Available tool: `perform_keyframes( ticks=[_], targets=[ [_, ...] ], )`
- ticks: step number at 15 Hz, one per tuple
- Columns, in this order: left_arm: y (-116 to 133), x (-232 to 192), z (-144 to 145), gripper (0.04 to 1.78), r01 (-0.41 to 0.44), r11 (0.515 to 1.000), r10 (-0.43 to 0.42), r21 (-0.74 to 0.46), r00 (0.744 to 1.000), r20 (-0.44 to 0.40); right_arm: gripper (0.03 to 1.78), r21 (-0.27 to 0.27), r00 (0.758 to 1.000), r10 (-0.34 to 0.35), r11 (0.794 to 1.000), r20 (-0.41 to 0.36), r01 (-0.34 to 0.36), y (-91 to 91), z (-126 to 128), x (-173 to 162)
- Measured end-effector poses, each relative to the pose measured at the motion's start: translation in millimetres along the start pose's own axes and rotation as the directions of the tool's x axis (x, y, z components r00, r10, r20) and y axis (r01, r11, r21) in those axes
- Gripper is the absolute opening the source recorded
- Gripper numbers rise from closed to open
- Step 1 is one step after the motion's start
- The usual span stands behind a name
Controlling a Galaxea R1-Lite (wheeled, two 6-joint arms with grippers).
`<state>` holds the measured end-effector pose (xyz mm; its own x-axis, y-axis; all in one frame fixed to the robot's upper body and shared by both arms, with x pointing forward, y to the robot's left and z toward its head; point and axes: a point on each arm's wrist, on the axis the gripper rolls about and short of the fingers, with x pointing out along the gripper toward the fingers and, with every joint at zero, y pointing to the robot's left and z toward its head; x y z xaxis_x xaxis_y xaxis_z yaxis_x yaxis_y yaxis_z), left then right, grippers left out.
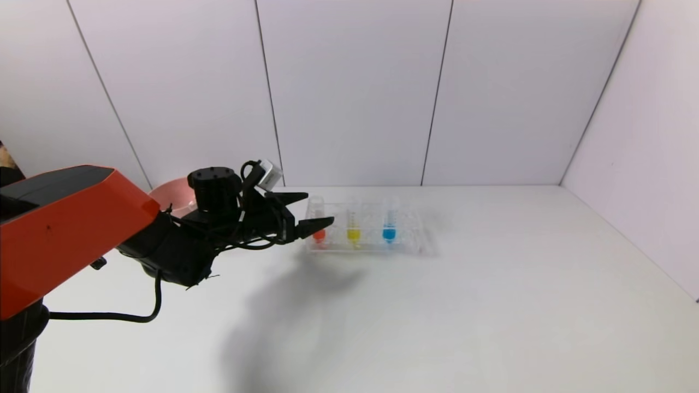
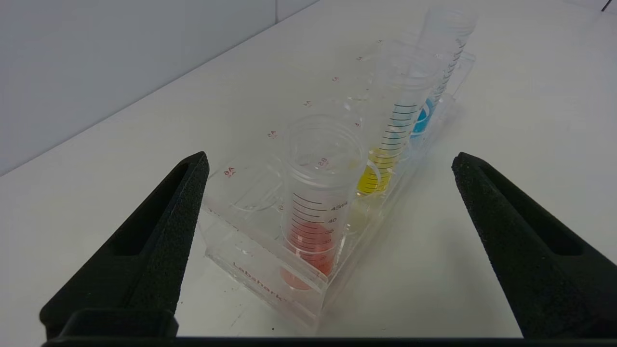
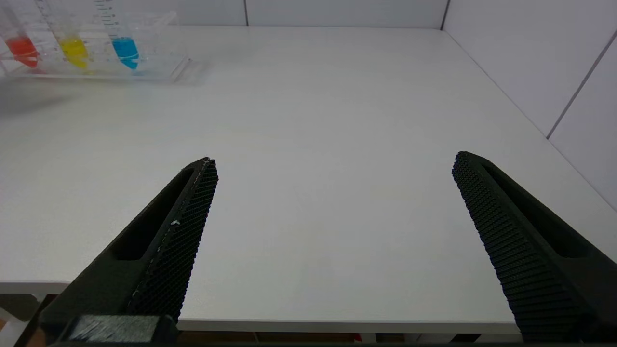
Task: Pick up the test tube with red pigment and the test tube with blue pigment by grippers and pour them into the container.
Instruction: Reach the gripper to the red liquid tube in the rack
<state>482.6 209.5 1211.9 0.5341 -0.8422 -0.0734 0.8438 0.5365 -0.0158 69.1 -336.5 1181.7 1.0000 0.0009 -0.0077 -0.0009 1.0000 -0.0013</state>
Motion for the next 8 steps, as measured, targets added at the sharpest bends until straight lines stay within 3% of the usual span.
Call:
perform_keyframes(
  ticks=[8],
  targets=[
    [8.4,10.3,-8.9,1.76,0.002,1.000,-0.002,-0.011,1.000,-0.011,1.77,0.000,1.000,0.000,1.000,0.000,0.000,0.0,0.0,0.0]
  ],
)
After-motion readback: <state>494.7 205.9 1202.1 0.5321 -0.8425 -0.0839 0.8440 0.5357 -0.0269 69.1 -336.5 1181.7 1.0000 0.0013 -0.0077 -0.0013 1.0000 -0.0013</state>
